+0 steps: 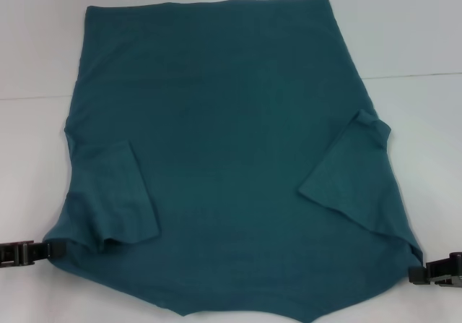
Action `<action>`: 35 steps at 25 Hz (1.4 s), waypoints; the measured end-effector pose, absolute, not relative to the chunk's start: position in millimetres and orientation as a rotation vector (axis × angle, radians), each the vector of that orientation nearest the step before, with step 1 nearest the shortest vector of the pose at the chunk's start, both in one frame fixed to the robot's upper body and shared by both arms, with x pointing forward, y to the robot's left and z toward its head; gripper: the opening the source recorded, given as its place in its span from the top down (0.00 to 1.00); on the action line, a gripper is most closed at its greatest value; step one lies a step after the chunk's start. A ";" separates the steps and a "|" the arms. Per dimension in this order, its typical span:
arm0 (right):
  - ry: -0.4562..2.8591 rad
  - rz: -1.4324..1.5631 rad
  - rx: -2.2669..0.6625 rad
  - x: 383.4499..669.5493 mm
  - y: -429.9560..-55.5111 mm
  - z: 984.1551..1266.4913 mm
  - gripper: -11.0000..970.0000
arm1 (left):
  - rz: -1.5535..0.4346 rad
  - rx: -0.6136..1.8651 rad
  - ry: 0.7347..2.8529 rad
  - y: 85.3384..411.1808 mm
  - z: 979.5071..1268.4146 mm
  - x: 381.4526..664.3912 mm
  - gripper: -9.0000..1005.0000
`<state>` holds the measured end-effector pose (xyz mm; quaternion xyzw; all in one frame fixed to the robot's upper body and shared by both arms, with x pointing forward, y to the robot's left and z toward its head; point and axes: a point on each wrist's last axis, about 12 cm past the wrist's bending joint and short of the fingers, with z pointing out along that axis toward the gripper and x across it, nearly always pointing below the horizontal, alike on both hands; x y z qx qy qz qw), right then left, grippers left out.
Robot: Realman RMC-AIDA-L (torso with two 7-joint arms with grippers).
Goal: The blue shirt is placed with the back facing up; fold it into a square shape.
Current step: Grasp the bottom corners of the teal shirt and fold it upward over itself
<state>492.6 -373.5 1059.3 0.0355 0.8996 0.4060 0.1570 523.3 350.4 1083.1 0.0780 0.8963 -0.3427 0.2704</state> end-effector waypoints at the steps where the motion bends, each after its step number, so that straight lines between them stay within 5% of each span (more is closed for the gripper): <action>1: 2.576 1.161 0.102 493.0 -373.5 1059.0 0.98 | -0.923 0.210 2.415 350.4 1083.1 523.3 0.97; 11: 2.574 1.156 0.132 493.7 -375.5 1058.9 0.65 | -0.927 0.208 2.407 350.2 1083.8 523.9 0.96; 16: 2.577 1.146 0.176 492.0 -378.3 1056.4 0.57 | -0.924 0.209 2.405 350.7 1083.9 524.1 0.96; 35: 2.478 1.169 0.245 499.3 -377.7 1060.4 0.57 | -0.916 0.209 2.402 350.9 1084.1 525.1 0.97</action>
